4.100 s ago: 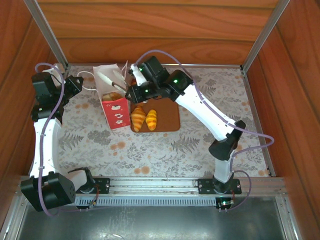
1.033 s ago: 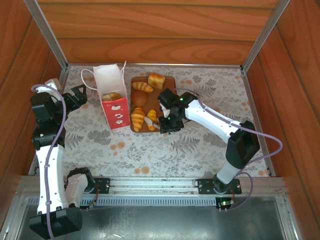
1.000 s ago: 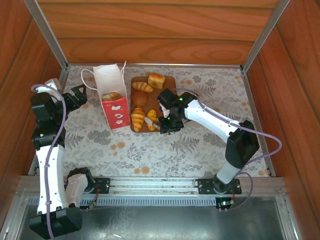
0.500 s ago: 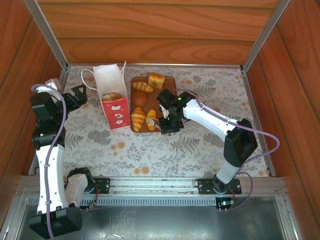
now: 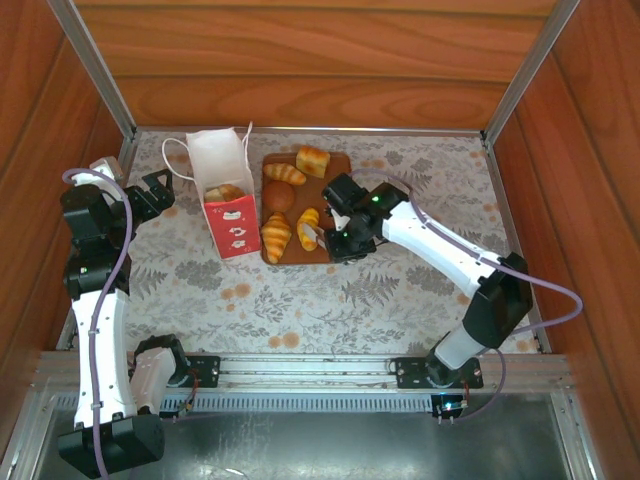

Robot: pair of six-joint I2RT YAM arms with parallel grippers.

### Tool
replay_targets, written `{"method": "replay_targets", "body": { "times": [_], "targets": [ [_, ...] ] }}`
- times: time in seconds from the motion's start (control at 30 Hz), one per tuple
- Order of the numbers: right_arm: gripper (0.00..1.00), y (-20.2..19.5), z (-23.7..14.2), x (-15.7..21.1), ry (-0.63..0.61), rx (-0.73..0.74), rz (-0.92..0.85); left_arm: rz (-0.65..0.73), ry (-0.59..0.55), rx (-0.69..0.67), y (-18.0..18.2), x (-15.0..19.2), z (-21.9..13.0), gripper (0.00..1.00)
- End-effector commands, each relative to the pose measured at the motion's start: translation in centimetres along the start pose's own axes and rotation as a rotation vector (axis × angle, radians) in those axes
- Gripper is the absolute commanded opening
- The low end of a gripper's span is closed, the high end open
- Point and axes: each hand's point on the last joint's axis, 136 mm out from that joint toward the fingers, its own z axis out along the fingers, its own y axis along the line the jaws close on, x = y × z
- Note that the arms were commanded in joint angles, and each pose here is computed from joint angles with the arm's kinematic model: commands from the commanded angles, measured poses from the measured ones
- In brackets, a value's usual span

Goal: Place the fake bread into the paper bag

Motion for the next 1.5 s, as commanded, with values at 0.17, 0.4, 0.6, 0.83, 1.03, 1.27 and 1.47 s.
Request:
{"method": "replay_targets", "body": {
  "times": [0.17, 0.4, 0.6, 0.83, 1.03, 1.27, 1.47],
  "targets": [
    [0.02, -1.1, -4.0, -1.2, -0.167, 0.046, 0.004, -0.012, -0.025, 0.046, -1.7, -1.7, -0.6, 1.00],
    [0.01, -0.9, -7.2, -2.4, -0.312, 0.024, -0.005, -0.121, 0.074, 0.056, -2.0, -1.6, 0.6, 1.00],
    [0.01, -1.3, -9.7, -3.3, -0.422, 0.041, -0.015, -0.161, 0.125, 0.064, -2.0, -1.7, 1.8, 0.98],
    [0.01, -0.5, -13.6, -4.9, -0.549, 0.021, -0.054, -0.190, 0.195, 0.094, -2.3, -1.8, 3.5, 0.94],
    [0.01, 1.1, -16.9, -6.5, -0.655, -0.027, -0.101, -0.193, 0.230, 0.111, -2.3, -2.3, 5.2, 0.88],
    [0.01, 3.5, -20.6, -8.2, -0.766, -0.109, -0.170, -0.172, 0.229, 0.105, -2.1, -3.8, 7.0, 0.75],
    [0.01, 6.3, -23.0, -9.7, -0.842, -0.189, -0.253, -0.174, 0.241, 0.114, -2.1, -4.0, 7.7, 0.59]
  ]
}}
